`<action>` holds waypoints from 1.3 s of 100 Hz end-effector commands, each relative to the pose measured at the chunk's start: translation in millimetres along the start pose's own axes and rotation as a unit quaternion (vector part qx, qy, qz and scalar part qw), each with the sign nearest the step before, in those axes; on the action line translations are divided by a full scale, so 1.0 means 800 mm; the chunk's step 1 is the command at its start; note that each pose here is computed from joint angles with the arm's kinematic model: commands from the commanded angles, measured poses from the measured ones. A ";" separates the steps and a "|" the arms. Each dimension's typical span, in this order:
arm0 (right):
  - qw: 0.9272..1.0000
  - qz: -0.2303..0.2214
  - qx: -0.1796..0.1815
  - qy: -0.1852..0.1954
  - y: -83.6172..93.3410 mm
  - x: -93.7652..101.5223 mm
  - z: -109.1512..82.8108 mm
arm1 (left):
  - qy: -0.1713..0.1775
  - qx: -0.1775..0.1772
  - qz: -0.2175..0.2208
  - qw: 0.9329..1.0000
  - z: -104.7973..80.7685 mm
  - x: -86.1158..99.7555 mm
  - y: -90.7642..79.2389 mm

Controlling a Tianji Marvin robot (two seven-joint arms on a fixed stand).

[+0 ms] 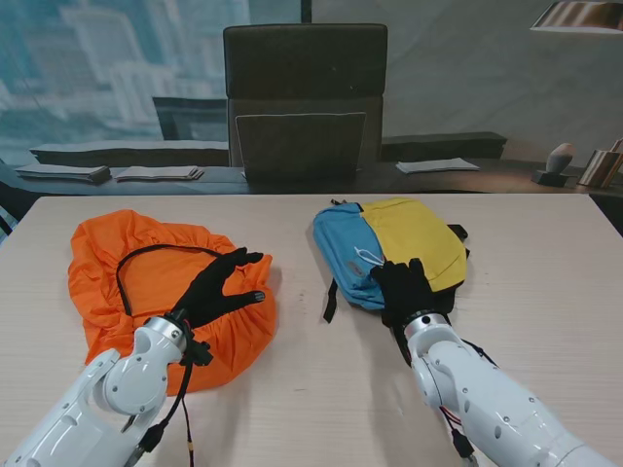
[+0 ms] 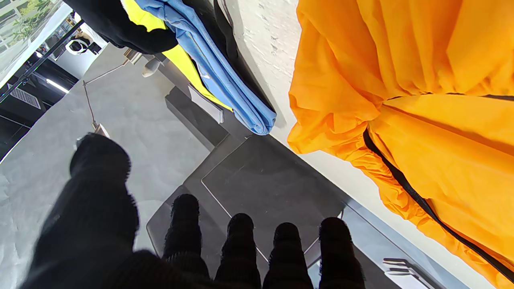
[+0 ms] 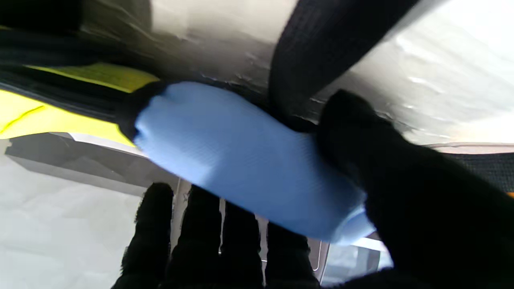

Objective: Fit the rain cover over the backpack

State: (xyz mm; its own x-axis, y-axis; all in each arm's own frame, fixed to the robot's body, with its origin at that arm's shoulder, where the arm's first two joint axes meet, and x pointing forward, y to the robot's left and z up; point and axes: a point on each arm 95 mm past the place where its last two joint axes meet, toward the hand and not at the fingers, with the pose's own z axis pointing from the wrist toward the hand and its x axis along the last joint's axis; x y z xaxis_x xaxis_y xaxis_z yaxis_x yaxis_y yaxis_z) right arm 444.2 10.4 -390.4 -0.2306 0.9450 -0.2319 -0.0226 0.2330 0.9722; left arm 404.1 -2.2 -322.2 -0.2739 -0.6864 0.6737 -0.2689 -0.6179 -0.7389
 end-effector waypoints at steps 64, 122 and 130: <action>0.969 0.120 -0.216 -0.001 0.085 -0.014 -0.005 | 0.028 -0.010 0.070 0.997 0.029 0.011 -0.004; 0.935 0.231 -0.252 0.090 0.160 0.017 -0.068 | 0.086 -0.059 0.115 0.988 0.126 0.053 0.029; 0.933 0.238 -0.256 0.090 0.167 0.021 -0.068 | 0.088 -0.077 0.108 0.987 0.130 0.054 0.037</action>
State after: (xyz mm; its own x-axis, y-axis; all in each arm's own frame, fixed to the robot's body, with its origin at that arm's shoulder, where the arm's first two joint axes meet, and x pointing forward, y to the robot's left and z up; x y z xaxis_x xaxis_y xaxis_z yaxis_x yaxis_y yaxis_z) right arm 386.0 35.4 -272.8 -0.4863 0.8534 0.1879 -0.3157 -0.3721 0.8729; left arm 482.6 -77.7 -314.5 -0.4794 -0.7331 0.4824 -0.2759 -0.3960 -0.8758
